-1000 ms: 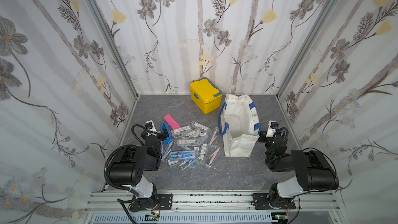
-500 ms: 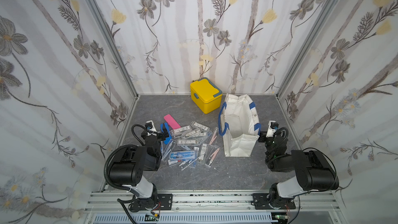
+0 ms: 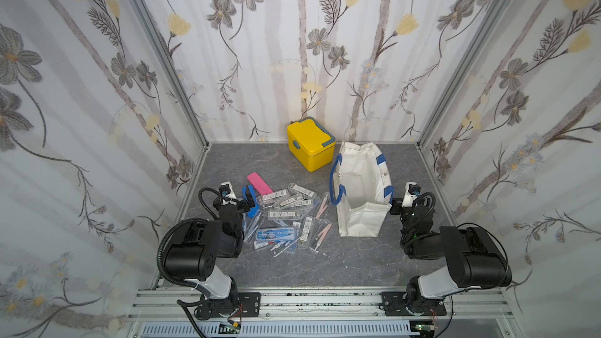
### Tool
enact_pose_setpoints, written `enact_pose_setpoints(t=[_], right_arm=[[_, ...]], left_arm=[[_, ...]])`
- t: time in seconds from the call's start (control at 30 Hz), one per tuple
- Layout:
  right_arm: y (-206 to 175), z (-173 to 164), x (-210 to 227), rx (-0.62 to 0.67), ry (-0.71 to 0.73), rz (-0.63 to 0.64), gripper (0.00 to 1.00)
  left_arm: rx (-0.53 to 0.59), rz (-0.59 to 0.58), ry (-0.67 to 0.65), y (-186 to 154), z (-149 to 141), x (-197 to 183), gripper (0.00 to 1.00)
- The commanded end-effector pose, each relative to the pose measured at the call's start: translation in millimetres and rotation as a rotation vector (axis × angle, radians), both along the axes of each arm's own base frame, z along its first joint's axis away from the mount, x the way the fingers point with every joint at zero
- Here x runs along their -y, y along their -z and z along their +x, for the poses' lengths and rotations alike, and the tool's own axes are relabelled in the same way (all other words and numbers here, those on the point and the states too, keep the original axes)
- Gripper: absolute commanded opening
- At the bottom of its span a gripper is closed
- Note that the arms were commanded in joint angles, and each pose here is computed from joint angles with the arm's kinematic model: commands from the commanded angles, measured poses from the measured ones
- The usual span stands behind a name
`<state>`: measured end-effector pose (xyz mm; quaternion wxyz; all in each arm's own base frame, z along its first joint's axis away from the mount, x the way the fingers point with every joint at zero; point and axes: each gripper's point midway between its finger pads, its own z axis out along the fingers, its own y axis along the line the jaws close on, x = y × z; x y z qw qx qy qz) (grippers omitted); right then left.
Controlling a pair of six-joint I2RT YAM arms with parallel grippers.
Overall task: Put the compass set into the canvas bag
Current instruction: Pick up the compass set from the compass set.
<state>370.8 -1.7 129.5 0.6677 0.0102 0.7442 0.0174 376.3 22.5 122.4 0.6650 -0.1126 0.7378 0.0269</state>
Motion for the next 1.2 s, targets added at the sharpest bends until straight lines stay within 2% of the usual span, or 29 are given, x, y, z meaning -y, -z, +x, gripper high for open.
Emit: enact_pose_setpoints(t=[0.0, 0.2, 0.4, 0.6, 0.7, 0.8, 0.97, 1.17], right_arm=[[-5, 1, -3, 0.021, -0.013, 0.002, 0.99], [-7, -1, -3, 0.031, -0.012, 0.001, 0.99], [-24, -10, 12, 0.065, 0.072, 0.015, 0.99], [-38, -18, 39, 0.037, 0.236, 0.019, 1.0], [-55, -26, 59, 0.055, 0.358, 0.045, 1.0], [-78, -29, 65, 0.059, 0.404, 0.08, 1.0], [-120, -32, 57, 0.091, 0.387, 0.113, 0.99], [-170, -19, 8, 0.056, 0.252, 0.088, 0.99]], left_arm=[[0.026, -0.002, 0.007, -7, 2, 1, 1.0], [0.03, 0.0, 0.008, -8, 1, 1, 1.0], [0.095, -0.012, -0.023, -25, -14, -4, 1.0], [0.092, -0.02, -0.06, -47, -15, -9, 1.0], [0.092, -0.058, -0.069, -63, -16, -10, 1.0], [0.082, -0.11, -0.061, -79, -15, -7, 1.0], [0.055, -0.186, -0.047, -92, -22, 2, 1.0], [-0.06, -0.276, -0.011, -89, -22, 19, 1.0]])
